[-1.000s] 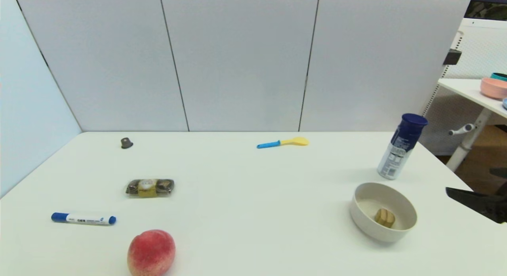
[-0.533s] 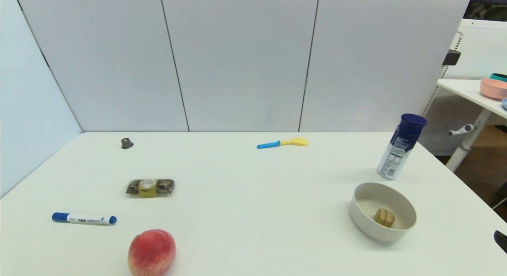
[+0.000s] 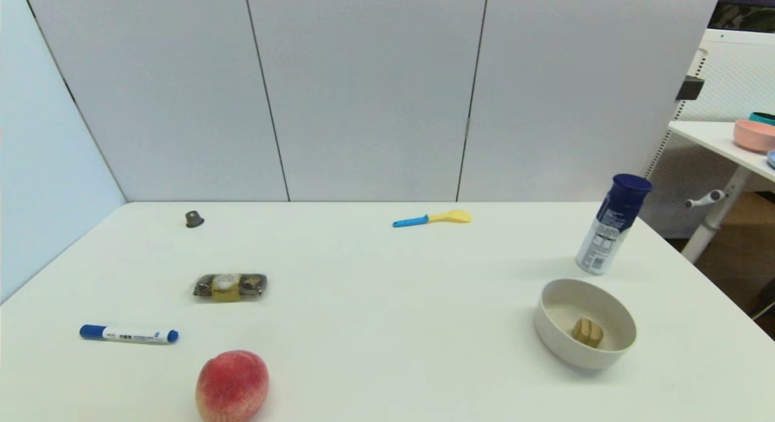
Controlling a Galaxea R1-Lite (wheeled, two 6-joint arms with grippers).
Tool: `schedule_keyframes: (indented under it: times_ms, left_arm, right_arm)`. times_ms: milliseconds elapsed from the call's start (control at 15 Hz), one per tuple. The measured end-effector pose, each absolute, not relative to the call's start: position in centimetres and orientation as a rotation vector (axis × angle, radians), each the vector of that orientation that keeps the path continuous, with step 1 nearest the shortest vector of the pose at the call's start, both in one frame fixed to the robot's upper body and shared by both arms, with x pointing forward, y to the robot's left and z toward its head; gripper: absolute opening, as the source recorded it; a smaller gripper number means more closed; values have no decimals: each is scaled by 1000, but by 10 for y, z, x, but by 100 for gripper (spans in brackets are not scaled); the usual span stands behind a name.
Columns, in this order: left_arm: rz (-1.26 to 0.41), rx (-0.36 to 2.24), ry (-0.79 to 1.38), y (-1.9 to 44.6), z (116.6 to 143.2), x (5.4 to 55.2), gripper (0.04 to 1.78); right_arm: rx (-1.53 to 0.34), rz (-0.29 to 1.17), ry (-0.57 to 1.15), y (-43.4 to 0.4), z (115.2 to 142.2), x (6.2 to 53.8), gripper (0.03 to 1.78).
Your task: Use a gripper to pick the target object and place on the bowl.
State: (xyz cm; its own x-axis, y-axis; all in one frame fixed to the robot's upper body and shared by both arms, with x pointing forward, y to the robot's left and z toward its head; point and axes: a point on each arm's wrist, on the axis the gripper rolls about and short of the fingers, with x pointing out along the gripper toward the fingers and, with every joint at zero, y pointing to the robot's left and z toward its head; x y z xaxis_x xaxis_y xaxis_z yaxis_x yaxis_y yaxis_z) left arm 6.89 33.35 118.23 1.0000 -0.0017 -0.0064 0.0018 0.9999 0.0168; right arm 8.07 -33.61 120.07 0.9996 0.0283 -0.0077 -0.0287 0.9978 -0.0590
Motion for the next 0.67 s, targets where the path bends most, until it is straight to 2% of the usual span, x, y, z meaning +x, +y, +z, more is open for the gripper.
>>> schedule_keyframes:
  times_ms: [200,667]
  left_arm:
    - [-2,16,6,333,1182,69,171]
    - [-2,17,6,333,1182,69,171]
  right_arm:
    - [23,-3,28,-337,1185,72,169]
    - [42,-7,-8,-337,1183,69,169]
